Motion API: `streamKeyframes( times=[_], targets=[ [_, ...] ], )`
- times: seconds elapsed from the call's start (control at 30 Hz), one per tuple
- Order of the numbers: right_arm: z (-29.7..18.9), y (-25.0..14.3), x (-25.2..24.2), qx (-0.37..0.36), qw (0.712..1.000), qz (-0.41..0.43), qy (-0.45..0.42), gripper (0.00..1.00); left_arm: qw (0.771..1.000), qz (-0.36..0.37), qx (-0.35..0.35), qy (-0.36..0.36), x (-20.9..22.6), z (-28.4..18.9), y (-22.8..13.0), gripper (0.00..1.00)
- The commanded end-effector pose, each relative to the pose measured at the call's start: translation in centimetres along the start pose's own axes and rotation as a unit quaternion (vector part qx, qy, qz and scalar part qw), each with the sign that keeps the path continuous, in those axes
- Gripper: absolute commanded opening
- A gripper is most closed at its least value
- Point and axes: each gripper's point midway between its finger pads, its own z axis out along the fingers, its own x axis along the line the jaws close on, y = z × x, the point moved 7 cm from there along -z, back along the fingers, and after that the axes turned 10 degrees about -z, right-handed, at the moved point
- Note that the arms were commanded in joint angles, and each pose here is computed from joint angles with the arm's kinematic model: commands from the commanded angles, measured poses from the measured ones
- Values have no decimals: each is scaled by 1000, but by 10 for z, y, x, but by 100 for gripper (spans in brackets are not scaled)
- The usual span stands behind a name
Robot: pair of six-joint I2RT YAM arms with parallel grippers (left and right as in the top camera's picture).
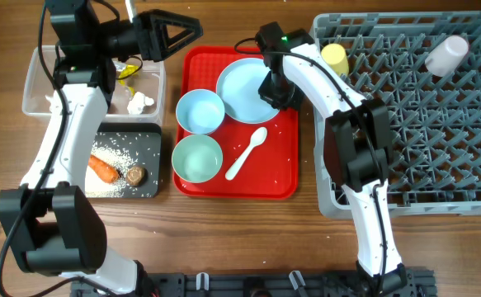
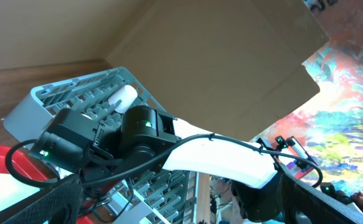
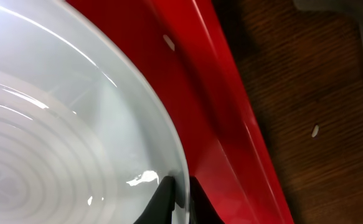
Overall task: Sort waste into correct bins and load items into the dishwasher rack
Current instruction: 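Grasp the rim of the light blue plate with the right gripper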
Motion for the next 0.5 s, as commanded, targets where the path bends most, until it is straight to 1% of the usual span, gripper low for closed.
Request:
streamKeyframes(
  times=[0.0,0.17,0.33,0.47],
  targets=[
    [18,-5,-3,15,1000,-6,-21,4,1000,0,-1,1,2,-2,1,100],
    [11,2,3,-1,1000,-22,-6,4,1000,0,-1,1,2,-2,1,100],
    [-13,16,13,-40,997,-56,25,4,1000,0,-1,1,2,-2,1,100],
    [-26,19,14,-55,996,-59,36,4,1000,0,-1,1,2,-2,1,100]
  ],
)
